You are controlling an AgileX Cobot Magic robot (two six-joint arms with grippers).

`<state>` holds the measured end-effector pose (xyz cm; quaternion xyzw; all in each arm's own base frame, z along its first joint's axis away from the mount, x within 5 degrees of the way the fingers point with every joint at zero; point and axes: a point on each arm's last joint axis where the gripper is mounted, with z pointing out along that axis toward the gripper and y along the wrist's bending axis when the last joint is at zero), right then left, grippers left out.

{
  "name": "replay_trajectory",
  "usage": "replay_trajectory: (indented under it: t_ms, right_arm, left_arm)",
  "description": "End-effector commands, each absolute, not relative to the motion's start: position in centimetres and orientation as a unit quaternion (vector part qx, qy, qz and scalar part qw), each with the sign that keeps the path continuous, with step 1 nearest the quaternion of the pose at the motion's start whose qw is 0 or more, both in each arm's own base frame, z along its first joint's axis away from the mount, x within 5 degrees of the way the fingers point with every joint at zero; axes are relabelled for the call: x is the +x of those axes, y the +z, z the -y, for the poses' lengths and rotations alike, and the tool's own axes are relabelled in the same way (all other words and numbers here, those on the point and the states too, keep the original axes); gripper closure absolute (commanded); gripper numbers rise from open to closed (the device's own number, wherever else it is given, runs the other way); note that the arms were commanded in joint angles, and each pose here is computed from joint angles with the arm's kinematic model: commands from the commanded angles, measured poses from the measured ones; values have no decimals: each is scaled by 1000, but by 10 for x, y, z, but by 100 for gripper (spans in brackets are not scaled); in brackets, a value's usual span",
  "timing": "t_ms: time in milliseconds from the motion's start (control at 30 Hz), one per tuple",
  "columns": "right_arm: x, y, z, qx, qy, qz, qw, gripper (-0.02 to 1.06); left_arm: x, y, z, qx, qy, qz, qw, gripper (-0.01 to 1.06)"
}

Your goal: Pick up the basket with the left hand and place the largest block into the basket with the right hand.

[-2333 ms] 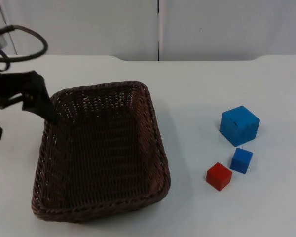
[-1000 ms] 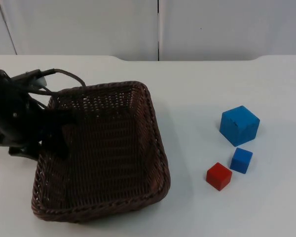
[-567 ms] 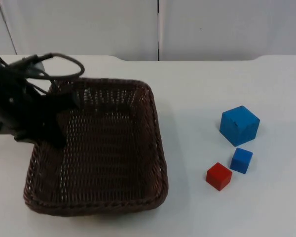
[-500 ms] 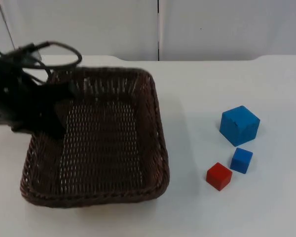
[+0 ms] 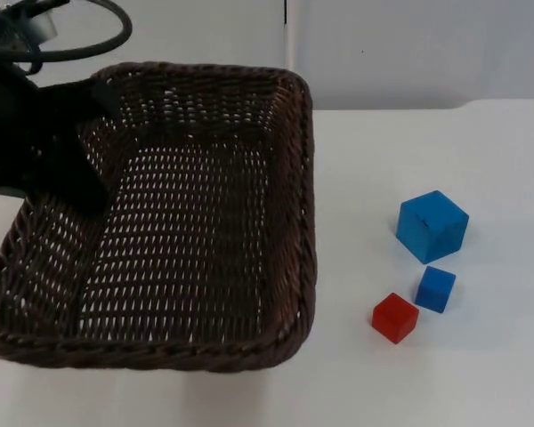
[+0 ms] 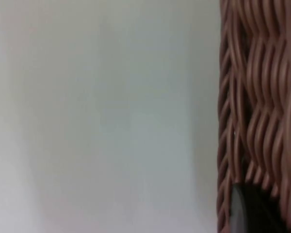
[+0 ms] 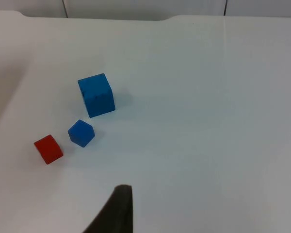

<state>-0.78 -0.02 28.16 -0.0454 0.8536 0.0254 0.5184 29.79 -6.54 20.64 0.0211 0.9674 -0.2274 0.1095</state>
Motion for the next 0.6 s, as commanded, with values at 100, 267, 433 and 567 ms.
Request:
replay_trajectory:
  t_ms: [100,267,433,567]
  right_arm:
    - [-7,280,0,-44,22,-853,520,0]
    - [-7,280,0,-44,22,-853,520,0]
    - [-7,280,0,-44,22,-853,520,0]
    - [-7,280,0,-41,27,-853,520,0]
  left_arm:
    - [292,214,68,31,-239,-966,96,105]
    - [292,213,66,38,-227,-968,99,105]
    - [292,213,66,37,-227,-968,100,105]
    - [292,213,66,38,-227,-968,99,105]
